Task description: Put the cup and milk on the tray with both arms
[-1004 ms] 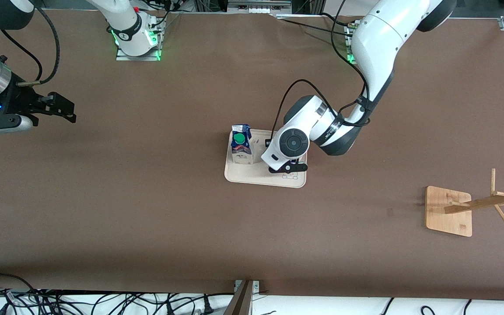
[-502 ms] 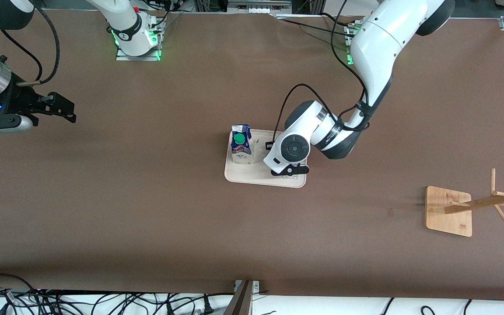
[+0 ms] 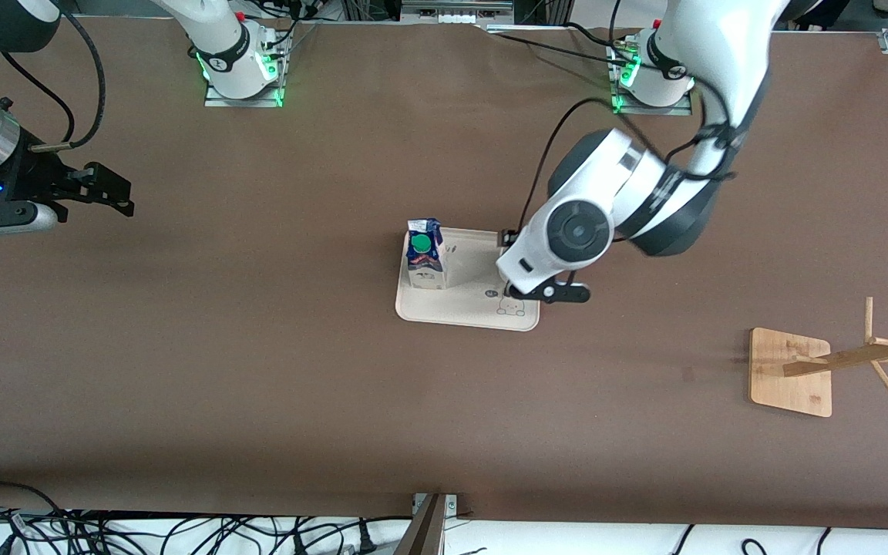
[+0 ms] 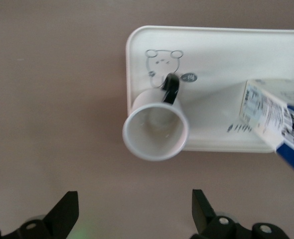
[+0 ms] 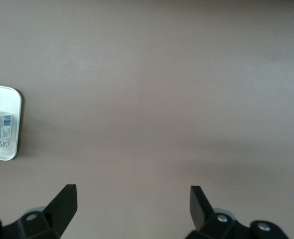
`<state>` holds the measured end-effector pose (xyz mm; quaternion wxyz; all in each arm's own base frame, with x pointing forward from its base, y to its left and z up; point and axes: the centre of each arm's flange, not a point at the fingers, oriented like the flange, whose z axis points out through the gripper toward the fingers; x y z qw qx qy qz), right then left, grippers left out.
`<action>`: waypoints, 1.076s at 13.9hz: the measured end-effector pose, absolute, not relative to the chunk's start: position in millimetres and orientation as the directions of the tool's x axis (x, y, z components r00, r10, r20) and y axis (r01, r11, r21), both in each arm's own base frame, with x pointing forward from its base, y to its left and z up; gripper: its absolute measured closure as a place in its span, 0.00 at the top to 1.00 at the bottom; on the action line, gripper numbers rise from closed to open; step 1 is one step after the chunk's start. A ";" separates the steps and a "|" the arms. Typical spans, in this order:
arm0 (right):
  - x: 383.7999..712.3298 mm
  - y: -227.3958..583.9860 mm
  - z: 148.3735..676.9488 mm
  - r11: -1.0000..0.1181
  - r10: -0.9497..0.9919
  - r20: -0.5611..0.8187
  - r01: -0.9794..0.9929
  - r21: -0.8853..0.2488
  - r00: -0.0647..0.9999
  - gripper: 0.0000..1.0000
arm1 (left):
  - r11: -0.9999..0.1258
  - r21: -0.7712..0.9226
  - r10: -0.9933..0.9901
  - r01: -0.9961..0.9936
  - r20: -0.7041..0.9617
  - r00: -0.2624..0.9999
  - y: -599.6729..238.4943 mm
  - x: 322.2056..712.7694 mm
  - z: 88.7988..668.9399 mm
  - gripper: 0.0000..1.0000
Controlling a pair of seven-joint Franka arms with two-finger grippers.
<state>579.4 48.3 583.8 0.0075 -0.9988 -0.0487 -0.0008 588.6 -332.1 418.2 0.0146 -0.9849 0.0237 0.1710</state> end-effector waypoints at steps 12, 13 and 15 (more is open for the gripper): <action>579.4 48.2 583.9 -0.995 0.097 0.002 0.097 -0.015 0.995 1.00 | -1.000 -0.029 0.000 0.001 0.034 0.999 -44.3 593.3 593.6 1.00; 579.4 48.2 583.8 -0.995 0.097 0.002 0.097 -0.015 0.995 1.00 | -0.999 -0.033 0.007 0.008 0.033 0.999 -38.5 578.5 593.5 1.00; 579.4 48.1 583.9 -0.995 0.097 0.002 0.097 -0.015 0.995 1.00 | -0.999 -0.039 0.008 0.009 0.009 1.000 -34.5 554.1 588.6 1.00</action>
